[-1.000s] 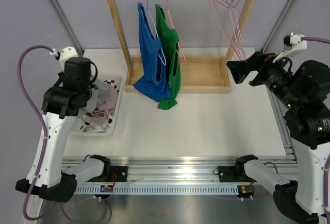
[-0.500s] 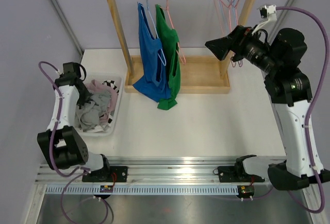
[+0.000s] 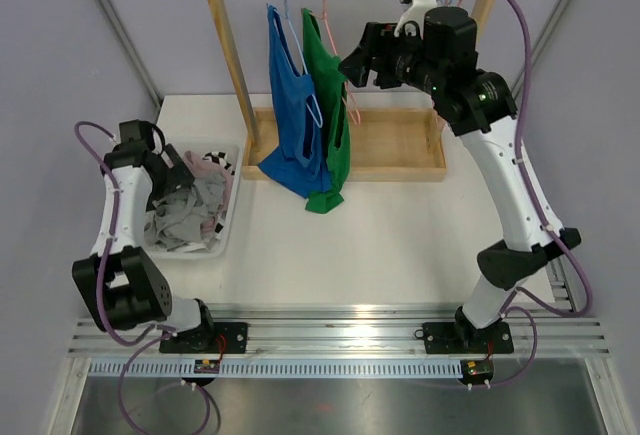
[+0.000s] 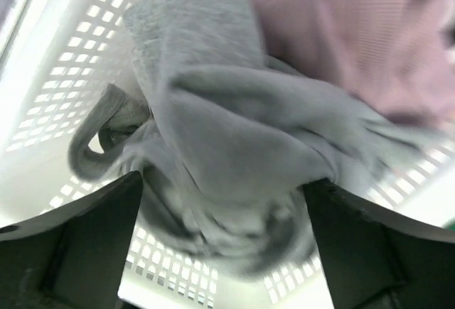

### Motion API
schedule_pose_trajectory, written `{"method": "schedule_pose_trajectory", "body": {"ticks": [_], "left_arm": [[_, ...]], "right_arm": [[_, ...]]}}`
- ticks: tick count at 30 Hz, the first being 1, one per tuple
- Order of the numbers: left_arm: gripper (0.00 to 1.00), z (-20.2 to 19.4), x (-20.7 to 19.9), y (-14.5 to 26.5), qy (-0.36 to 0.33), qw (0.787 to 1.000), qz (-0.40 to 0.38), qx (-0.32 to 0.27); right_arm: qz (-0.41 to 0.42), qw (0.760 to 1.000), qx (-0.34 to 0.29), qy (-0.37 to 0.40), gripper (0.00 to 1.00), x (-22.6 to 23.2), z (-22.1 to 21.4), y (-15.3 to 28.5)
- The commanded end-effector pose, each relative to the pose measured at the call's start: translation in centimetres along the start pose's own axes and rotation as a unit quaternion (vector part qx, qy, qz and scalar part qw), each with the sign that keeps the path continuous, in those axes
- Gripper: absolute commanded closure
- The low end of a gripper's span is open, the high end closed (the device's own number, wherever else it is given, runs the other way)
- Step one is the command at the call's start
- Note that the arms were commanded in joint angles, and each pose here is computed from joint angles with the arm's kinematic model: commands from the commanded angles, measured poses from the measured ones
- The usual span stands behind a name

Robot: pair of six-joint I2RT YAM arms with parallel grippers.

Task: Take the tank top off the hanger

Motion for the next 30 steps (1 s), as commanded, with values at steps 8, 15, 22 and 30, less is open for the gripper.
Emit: {"method": "schedule_pose_trajectory", "body": {"ticks": [8, 15, 22, 30], "left_arm": [[0.01, -1.3, 0.2, 15.0, -0.046, 0.966, -0.188, -0.173], [0.01, -4.4, 0.7, 16.9, -0.107, 0.953, -0.227, -0.171], [0.01, -5.8, 0.3, 15.2, -0.139, 0.954, -0.223, -0.145], [0.01, -7.1, -1.0, 14.2, -0.179, 0.949, -0.226, -0.125]], "right_arm": [[-0.108, 0.988, 0.004, 0.11, 0.27, -0.6, 0.9, -4.4], [-0.077, 0.988, -0.035, 0.128, 0.49, -0.5, 1.4, -7.2], [-0.057, 0.987, -0.071, 0.135, 0.55, -0.4, 1.9, -8.9], [-0.054, 0.983, -0.102, 0.141, 0.67, -0.3, 2.2, -10.6]]}}
Point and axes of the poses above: each gripper's point midway between its finger pads, its own y axis back along the fingers, its own x axis along the line the jaws close on, z = x × y, the point moved 10 cm from there along y, back along the fingers, and after that the axes turned 12 degrees about y, right-handed, at the moved point
